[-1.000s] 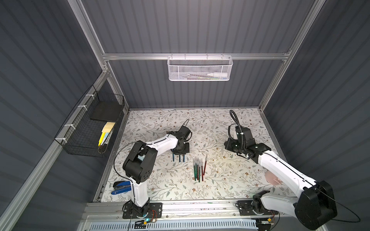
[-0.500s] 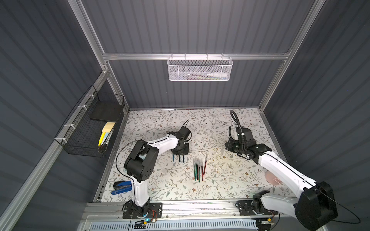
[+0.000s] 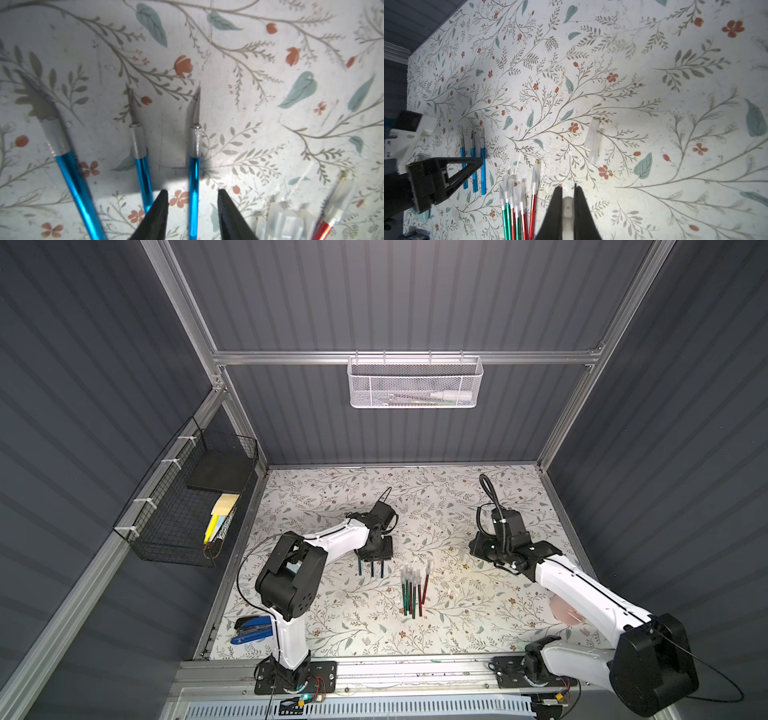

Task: Remove protective caps from carving knives
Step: Place the carving knife at the center of the board, then place the protective sleeve at the center of the board.

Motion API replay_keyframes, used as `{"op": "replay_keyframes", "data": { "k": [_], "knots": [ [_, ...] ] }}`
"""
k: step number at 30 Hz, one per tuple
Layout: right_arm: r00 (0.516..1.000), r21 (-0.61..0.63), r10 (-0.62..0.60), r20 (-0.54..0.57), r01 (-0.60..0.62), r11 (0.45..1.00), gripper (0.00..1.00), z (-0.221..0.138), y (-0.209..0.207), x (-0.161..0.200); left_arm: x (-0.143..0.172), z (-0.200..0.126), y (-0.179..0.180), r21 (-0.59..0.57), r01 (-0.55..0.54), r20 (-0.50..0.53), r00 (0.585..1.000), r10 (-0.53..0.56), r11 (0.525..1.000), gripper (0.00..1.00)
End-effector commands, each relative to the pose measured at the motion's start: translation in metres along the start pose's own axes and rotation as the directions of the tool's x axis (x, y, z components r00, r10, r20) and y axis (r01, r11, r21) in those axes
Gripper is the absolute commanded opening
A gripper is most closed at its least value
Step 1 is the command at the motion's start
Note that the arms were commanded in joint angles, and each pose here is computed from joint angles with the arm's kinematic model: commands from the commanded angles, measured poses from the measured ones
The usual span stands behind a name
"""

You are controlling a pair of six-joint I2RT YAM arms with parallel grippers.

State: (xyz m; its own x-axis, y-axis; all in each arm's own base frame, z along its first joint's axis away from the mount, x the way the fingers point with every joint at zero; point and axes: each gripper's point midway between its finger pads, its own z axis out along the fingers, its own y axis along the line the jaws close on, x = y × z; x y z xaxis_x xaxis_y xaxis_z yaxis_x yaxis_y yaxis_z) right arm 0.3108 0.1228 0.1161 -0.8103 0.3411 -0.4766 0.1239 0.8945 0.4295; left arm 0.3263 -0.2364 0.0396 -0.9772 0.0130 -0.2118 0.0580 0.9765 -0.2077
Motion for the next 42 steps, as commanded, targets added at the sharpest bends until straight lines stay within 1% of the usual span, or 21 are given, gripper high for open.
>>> {"op": "replay_keyframes", "data": {
  "k": [1,3,6,10,16,20,25,28,30,35,38,42],
  "knots": [
    [0.998,0.033,0.043,-0.049,-0.041,0.999,0.01,0.014,-0.015,0.014,-0.023,-0.028,-0.023,0.1,0.003,0.072,0.997,-0.01,0.995,0.4],
    [0.995,0.049,0.063,-0.074,-0.059,0.997,0.02,0.02,-0.024,0.021,-0.03,-0.038,-0.033,0.145,-0.005,0.096,0.995,-0.009,0.989,0.4],
    [0.992,0.071,0.083,-0.099,-0.076,0.995,0.03,0.028,-0.035,0.028,-0.039,-0.052,-0.042,0.18,-0.021,0.13,0.992,-0.003,0.984,0.4],
    [0.986,0.095,0.112,-0.122,-0.1,0.99,0.04,0.037,-0.047,0.035,-0.041,-0.066,-0.042,0.181,-0.041,0.159,0.987,0.012,0.983,0.4],
    [0.975,0.087,0.15,-0.162,-0.137,0.987,0.08,0.053,-0.053,0.042,-0.039,-0.083,-0.04,0.194,-0.056,0.204,0.979,0.016,0.979,0.41],
    [0.972,0.079,0.157,-0.175,-0.145,0.986,0.16,0.062,-0.051,0.038,-0.039,-0.092,-0.041,0.205,-0.064,0.23,0.973,0.016,0.977,0.45],
    [0.972,0.071,0.159,-0.174,-0.149,0.986,0.32,0.071,-0.046,0.028,-0.035,-0.094,-0.038,0.2,-0.066,0.227,0.974,0.019,0.978,0.47],
    [0.972,0.071,0.162,-0.173,-0.152,0.986,0.37,0.074,-0.045,0.023,-0.032,-0.091,-0.035,0.192,-0.065,0.22,0.975,0.021,0.979,0.45],
    [0.971,0.072,0.166,-0.171,-0.156,0.985,0.38,0.075,-0.045,0.023,-0.031,-0.09,-0.035,0.192,-0.065,0.217,0.976,0.022,0.979,0.45],
    [0.973,0.063,0.165,-0.16,-0.156,0.986,0.39,0.07,-0.043,0.019,-0.028,-0.09,-0.034,0.196,-0.069,0.21,0.977,0.027,0.978,0.45],
    [0.976,0.06,0.154,-0.152,-0.146,0.987,0.38,0.063,-0.041,0.016,-0.021,-0.089,-0.032,0.201,-0.071,0.194,0.98,0.031,0.977,0.44],
    [0.981,0.032,0.139,-0.135,-0.135,0.99,0.39,0.05,-0.033,0.01,-0.004,-0.085,-0.033,0.229,-0.059,0.163,0.986,0.022,0.972,0.46]
  ]
}}
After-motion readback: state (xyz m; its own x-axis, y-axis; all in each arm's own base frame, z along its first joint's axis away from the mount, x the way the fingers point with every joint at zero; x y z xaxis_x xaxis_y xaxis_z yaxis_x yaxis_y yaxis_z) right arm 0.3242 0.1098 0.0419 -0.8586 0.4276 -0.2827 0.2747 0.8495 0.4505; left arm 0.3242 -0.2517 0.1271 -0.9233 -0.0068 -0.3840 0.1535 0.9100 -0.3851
